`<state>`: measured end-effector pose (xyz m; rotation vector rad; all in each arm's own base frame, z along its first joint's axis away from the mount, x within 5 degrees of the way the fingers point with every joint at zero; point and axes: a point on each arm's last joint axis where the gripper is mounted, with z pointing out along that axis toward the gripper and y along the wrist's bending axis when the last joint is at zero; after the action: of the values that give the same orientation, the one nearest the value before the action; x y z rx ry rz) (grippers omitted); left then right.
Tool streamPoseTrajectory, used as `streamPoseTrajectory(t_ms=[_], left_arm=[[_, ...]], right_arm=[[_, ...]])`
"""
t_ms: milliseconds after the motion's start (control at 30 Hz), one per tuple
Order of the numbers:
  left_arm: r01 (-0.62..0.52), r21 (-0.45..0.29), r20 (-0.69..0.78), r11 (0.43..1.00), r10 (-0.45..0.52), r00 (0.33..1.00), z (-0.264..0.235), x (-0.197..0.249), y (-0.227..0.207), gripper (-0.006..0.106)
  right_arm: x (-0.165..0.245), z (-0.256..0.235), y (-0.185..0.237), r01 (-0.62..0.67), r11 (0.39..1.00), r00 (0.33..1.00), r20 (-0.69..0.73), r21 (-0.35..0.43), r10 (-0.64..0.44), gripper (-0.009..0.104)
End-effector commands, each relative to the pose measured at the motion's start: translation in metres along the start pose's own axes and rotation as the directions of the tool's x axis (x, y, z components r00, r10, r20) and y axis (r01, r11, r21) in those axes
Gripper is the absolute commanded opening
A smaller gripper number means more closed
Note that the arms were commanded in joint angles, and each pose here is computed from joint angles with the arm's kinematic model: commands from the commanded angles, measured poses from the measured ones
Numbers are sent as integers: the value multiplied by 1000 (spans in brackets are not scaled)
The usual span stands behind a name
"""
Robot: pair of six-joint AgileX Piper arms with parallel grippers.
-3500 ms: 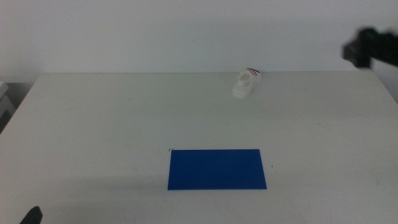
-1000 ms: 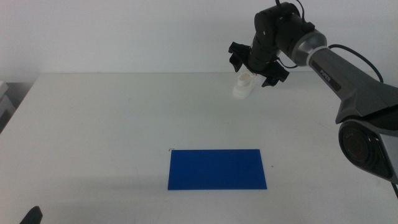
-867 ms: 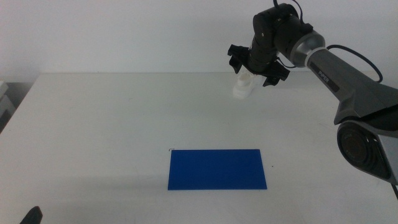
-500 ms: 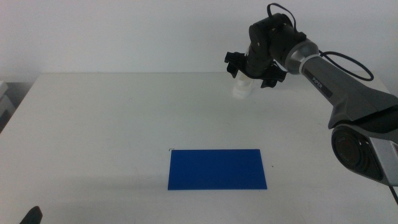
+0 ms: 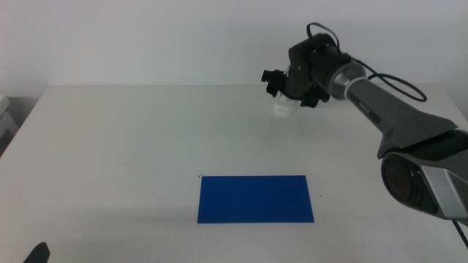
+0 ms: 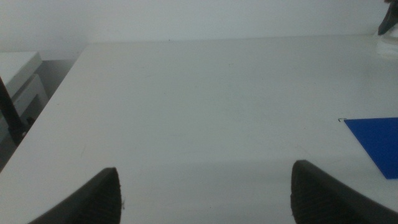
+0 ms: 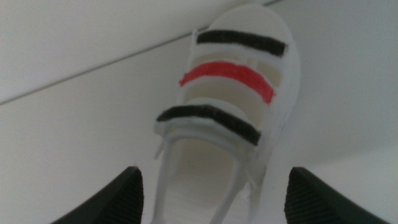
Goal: Use one arm to grab the shoe from the table and place it on the mat.
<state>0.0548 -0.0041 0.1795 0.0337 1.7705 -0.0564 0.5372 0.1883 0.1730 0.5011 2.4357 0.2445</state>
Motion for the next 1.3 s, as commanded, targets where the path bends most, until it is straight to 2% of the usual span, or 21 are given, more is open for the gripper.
streamPoseTrajectory(t_ms=[0,233,433,533,633,700,767,967,1133,1267], left_arm=[[11,1,86,1000,-11,996,-1,-6,0,94],[11,1,86,1000,-11,996,-1,-6,0,94],[11,1,86,1000,-11,996,-1,-6,0,94],[11,1,86,1000,-11,996,-1,-6,0,94],[11,1,86,1000,-11,996,-1,-6,0,94],[11,1,86,1000,-11,996,-1,-6,0,94],[11,1,86,1000,-11,996,-1,-6,0,94],[11,1,86,1000,-11,996,-1,-6,0,94],[11,1,86,1000,-11,996,-1,-6,0,94],[11,1,86,1000,-11,996,-1,-6,0,94]], right_arm=[[-32,-41,12,7,996,990,140,-85,5,58],[-39,-38,4,-26,998,983,182,-53,35,58],[-42,-35,5,-31,995,977,208,-91,50,57],[-44,-34,4,-35,994,975,215,-99,55,53],[-45,-33,1,-60,994,975,208,-97,79,40],[-45,-32,-1,-59,994,975,207,-90,77,26],[-43,-32,-3,-50,997,981,187,-56,60,-4],[-41,-42,-5,-53,998,987,152,15,50,-4],[-41,-82,2,-6,989,986,163,150,-19,-4],[-37,-116,9,2,981,992,127,193,-27,-4]])
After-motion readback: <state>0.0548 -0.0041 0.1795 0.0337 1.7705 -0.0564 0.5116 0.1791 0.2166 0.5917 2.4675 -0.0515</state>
